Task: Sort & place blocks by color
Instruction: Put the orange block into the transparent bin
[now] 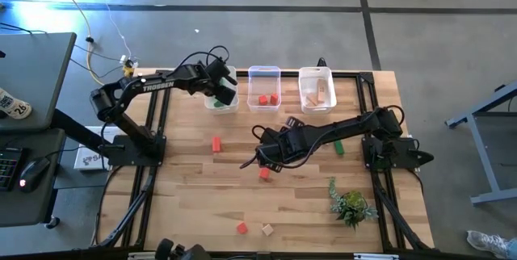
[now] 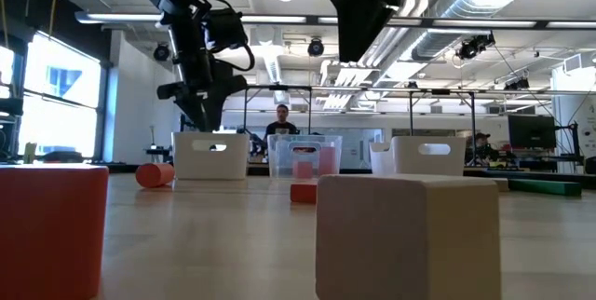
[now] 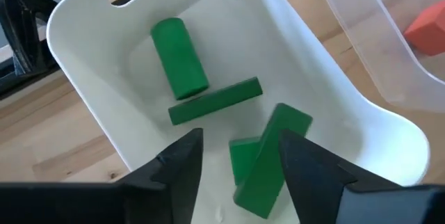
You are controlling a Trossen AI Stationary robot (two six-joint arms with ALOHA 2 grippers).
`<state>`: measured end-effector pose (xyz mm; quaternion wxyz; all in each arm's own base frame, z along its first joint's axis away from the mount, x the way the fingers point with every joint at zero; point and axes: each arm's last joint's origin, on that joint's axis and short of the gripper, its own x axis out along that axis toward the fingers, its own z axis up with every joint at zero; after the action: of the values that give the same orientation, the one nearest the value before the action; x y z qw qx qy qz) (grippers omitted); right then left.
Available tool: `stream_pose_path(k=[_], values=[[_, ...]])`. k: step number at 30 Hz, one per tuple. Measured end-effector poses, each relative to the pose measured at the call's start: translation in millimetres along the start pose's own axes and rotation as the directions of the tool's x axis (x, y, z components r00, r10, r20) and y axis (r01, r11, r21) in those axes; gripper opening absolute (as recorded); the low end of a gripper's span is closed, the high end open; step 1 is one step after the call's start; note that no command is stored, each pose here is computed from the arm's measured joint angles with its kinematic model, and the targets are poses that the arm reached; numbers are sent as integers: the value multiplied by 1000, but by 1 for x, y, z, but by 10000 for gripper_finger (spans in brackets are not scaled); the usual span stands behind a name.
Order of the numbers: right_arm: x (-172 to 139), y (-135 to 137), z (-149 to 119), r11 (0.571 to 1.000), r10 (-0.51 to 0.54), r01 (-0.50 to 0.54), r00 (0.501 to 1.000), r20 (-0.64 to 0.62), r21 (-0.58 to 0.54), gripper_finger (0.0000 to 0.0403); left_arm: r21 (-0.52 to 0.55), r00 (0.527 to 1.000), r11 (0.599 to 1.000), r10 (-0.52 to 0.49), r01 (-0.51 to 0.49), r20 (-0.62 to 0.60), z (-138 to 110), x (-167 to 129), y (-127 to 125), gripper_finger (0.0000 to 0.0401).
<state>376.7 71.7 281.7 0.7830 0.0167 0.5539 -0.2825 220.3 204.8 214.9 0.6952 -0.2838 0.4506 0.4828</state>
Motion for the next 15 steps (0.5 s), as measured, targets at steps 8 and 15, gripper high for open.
stream_pose_path(k=[8,15], values=[[0,1,0,1000,22,-21,1000,-15,0,160,56,987,986,-157,158,-24,10,-14,-10,184],[0,2,-1,998,55,-55,998,-39,-1,160,122,970,962,-243,242,-12,11,-30,-32,184]])
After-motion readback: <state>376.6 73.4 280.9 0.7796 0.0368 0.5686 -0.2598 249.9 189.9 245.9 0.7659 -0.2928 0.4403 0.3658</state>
